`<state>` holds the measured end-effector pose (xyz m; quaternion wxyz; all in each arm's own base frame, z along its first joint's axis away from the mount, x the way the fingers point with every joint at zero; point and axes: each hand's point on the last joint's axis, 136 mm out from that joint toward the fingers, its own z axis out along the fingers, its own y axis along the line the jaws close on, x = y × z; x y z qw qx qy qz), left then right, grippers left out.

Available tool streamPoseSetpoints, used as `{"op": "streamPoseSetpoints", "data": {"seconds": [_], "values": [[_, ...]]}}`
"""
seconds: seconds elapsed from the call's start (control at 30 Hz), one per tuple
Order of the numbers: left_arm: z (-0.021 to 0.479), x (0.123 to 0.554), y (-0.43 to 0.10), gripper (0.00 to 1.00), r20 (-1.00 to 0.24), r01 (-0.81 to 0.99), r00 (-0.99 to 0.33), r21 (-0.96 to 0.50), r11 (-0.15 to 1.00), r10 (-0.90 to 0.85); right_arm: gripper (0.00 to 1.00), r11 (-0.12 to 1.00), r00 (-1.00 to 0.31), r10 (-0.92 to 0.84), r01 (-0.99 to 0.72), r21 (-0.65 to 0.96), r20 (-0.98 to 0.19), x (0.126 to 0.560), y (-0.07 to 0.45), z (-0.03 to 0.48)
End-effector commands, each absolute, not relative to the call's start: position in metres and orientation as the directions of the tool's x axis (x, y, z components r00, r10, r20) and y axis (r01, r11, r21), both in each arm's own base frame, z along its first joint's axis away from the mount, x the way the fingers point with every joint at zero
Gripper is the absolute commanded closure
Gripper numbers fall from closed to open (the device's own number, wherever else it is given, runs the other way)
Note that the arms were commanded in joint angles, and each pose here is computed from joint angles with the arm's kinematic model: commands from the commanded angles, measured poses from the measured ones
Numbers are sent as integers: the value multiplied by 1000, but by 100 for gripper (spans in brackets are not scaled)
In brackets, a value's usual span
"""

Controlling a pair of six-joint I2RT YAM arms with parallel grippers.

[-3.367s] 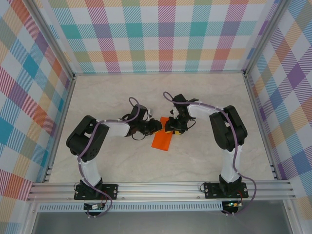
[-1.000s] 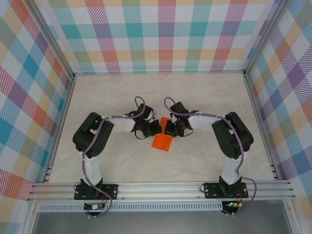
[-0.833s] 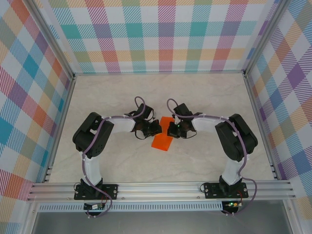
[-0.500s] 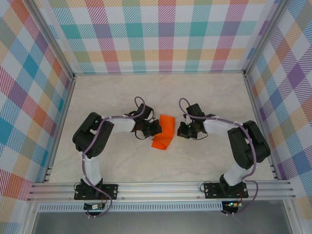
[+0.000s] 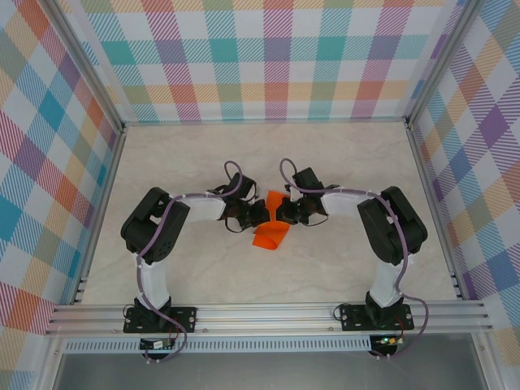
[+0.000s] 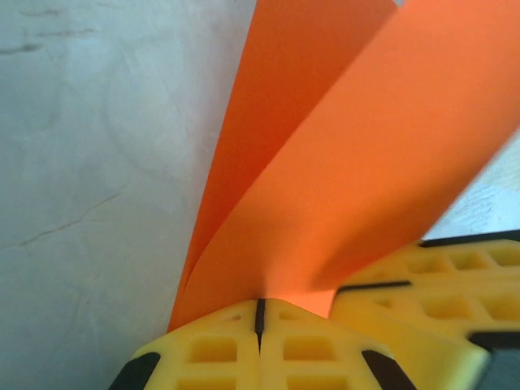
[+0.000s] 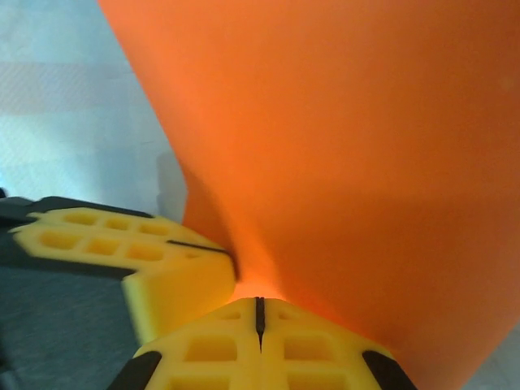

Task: Fold a paper plane with a square sheet of paper (pick it up from the middle)
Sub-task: Fold the square sheet of paper in half at the center of the table.

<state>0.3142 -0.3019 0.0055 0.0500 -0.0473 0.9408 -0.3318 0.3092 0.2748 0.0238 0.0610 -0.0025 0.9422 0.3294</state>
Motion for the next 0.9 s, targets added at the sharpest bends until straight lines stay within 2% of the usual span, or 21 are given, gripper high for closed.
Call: {"op": "streamPoseSetpoints", "data": {"seconds": [0.0,0.13,0.3,0.53,0.67,0.87], "values": [[-92,236,-206,100,156,-237,-965,-165,957,-212,100,802,-991,41,-45,596,-130,315,262,13],[-96,228,-201,100,172,-237,-962,-147,960,-211,100,827,-986,101,10,562,-131,320,228,4],[-97,224,-199,100,177,-240,-961,-152,959,-212,100,832,-967,156,20,554,-199,341,202,23],[-93,229,-204,100,163,-235,-964,-169,957,-208,100,724,-967,77,-114,680,-244,338,259,61],[-93,230,-205,100,163,-234,-964,-166,958,-208,100,691,-977,55,-113,714,-208,337,280,52],[-94,229,-205,100,169,-237,-963,-163,958,-210,100,723,-980,62,-86,685,-189,347,276,31]]}}
